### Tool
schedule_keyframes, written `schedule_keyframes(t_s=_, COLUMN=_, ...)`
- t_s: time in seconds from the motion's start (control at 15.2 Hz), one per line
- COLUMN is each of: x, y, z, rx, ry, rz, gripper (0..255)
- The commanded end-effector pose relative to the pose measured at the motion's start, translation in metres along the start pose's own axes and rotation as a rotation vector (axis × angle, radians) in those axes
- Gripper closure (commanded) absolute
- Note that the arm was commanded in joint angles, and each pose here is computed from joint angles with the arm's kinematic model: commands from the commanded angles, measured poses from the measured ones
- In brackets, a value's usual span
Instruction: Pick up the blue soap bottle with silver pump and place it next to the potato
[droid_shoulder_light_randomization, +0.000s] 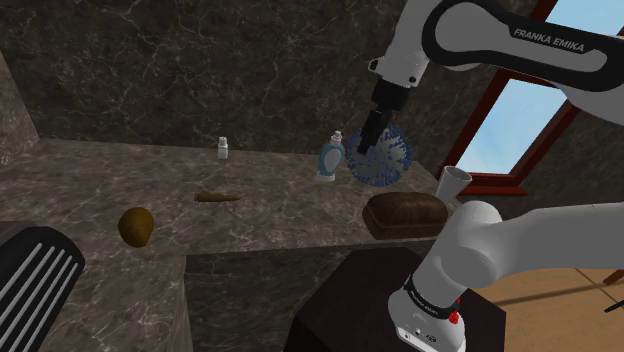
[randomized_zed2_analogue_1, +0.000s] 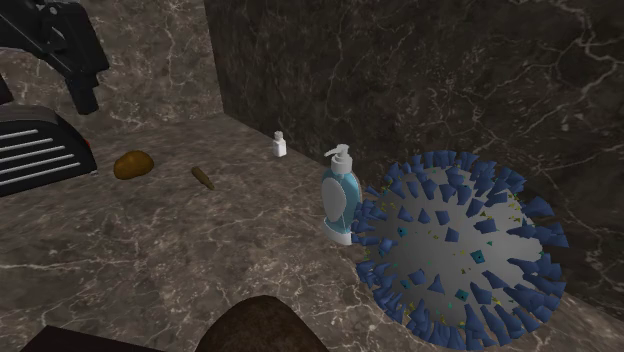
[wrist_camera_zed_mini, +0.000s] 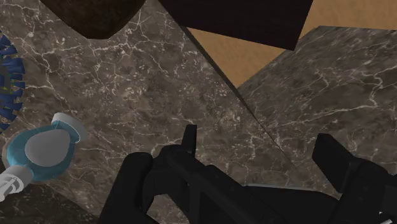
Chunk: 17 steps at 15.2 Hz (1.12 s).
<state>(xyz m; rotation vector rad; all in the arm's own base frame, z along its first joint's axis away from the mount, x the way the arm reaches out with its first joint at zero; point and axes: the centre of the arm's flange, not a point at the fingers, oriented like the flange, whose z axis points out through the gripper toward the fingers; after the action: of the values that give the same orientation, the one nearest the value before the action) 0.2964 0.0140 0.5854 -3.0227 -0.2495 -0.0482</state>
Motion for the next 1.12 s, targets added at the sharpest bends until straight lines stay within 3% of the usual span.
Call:
schedule_keyframes(t_s=0.0, x=0.000, y=0.000, z=0.000, rx=0.000, ry=0.000, rz=0.000, gripper=0)
schedule_keyframes(t_s=1.06, x=0.105, y=0.167, z=0.052, rx=-0.032, ry=0.028, rz=0.164, gripper=0)
